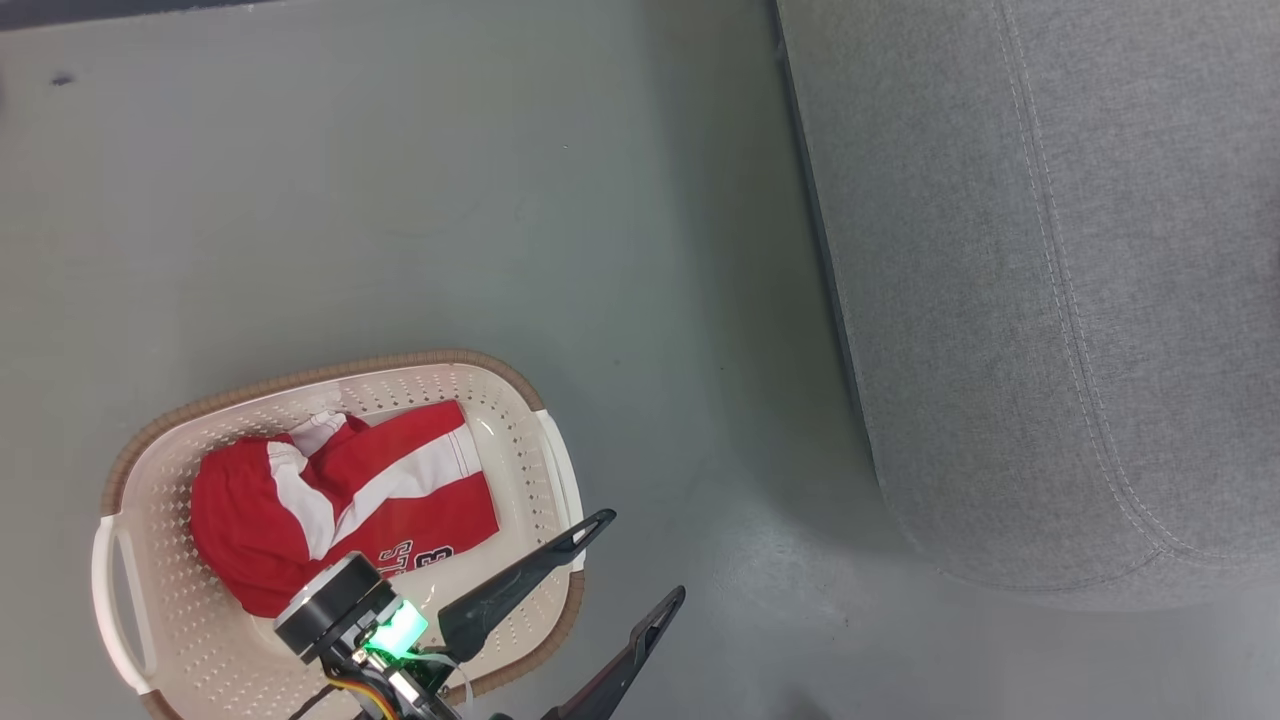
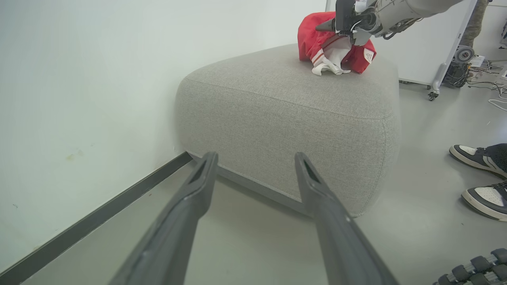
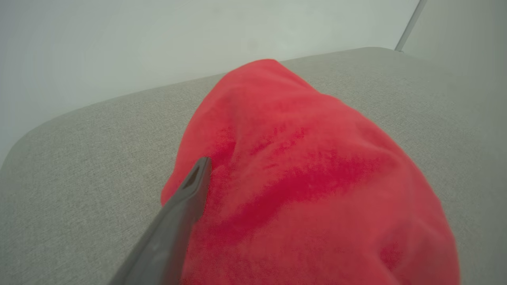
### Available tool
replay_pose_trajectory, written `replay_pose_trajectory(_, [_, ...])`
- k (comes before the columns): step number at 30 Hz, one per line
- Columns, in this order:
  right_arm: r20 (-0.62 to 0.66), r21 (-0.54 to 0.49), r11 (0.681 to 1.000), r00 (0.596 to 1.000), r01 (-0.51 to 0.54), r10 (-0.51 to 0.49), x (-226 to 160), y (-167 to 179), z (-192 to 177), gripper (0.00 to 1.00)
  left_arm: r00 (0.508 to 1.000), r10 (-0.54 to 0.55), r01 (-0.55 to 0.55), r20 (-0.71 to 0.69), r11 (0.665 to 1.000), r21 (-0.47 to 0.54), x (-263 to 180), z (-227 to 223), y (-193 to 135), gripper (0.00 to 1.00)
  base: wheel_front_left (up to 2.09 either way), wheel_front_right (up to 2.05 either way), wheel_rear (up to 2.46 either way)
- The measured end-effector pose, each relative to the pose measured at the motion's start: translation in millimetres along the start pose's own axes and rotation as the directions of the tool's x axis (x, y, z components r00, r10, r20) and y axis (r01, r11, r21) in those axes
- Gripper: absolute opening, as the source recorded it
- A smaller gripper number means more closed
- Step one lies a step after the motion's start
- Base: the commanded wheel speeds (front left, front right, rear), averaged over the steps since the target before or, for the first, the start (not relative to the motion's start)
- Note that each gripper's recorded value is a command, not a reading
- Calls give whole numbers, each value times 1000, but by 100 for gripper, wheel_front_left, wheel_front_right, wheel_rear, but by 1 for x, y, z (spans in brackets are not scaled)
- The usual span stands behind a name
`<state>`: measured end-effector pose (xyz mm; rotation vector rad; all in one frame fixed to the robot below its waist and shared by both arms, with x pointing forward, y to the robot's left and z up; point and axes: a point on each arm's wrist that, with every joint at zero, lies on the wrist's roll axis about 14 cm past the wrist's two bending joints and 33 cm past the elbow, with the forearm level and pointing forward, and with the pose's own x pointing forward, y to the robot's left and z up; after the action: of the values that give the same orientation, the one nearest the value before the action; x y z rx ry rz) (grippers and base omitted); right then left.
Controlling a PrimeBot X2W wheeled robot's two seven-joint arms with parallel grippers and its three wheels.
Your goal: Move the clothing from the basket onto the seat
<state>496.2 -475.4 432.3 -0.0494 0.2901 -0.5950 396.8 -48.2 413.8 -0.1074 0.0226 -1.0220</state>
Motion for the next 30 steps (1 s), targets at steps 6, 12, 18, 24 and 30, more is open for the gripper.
replay_pose_trajectory(6, [-2, -7, 1000, 1000, -22, 22, -1, 5, 6, 100, 1000, 4, -4, 4, 1000, -14, 1, 3, -1, 100, 0, 0, 0])
replay_pose_trajectory(12, [-22, -2, 999, 999, -32, 32, -8, 7, 4, 100, 1000, 6, -6, 19, 1000, -15, 5, 11, -6, 100, 0, 0, 0])
replay_pose_trajectory(18, [-35, 5, 998, 998, -58, 58, -21, 13, 3, 100, 999, 3, -2, 51, 1000, -21, 11, 26, -15, 100, 0, 0, 0])
replay_pose_trajectory(24, [-56, 18, 998, 997, -57, 58, -40, 5, -4, 100, 997, -4, 5, 76, 1000, -13, 16, 41, -26, 100, 0, 0, 0])
replay_pose_trajectory(30, [-70, 53, 997, 995, -64, 67, -62, 3, -12, 100, 995, -11, 11, 96, 1000, -1, 19, 55, -38, 100, 0, 0, 0])
